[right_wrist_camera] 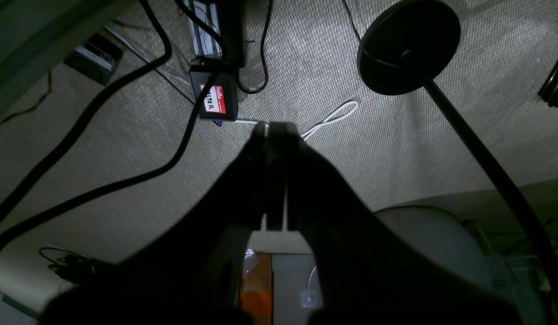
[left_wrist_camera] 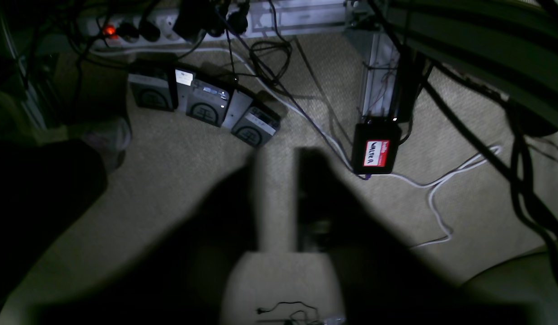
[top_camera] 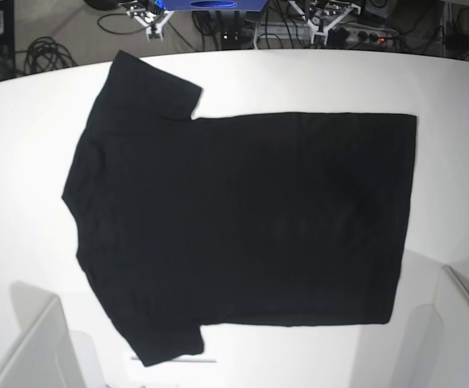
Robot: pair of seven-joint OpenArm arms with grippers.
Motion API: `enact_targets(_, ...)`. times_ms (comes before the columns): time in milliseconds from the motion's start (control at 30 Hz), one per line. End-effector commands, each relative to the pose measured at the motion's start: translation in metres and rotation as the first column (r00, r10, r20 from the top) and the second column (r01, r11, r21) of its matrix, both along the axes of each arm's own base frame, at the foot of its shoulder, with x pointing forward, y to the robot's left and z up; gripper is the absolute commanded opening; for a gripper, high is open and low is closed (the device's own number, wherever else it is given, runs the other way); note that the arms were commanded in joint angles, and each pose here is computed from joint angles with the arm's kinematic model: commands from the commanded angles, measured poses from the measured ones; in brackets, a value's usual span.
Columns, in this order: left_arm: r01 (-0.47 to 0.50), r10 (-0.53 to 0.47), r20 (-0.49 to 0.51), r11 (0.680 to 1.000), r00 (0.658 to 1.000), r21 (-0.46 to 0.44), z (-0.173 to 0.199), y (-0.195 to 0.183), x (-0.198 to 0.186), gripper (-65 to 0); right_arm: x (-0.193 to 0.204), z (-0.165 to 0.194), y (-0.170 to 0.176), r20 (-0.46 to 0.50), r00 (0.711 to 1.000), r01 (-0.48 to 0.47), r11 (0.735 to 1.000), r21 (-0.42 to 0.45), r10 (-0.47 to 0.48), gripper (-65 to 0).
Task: Fold the T-shirt properly
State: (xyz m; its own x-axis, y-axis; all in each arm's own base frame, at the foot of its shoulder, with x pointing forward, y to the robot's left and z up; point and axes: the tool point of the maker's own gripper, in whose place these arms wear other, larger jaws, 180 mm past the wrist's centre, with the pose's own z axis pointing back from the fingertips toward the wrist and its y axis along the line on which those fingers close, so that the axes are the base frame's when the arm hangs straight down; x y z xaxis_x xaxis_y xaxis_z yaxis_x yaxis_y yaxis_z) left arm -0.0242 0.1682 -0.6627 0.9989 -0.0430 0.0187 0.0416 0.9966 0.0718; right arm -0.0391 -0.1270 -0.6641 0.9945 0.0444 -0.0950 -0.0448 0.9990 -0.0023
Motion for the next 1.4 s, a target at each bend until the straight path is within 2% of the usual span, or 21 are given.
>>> enact_targets(0,0.001,-0.001,-0.006,1.000,1.000,0.005,0.000,0.001,-0.003,-65.0,-0.002,0.000,-0.003,-0.002,1.000,-0.001,1.000,-0.007,0.001,-65.0)
enact_targets(1200,0.009,-0.009,-0.026,1.000,1.000,0.009,0.001,0.004,-0.014,-65.0,-0.029,0.002,-0.003,-0.042,0.999,0.005,1.000,-0.007,-0.005,-65.0)
enact_targets(1367,0.004,-0.004,-0.043,1.000,0.999,0.020,0.002,0.011,-0.025,-65.0,-0.029,0.002,-0.003,-0.045,0.999,0.005,1.000,-0.008,-0.005,-65.0)
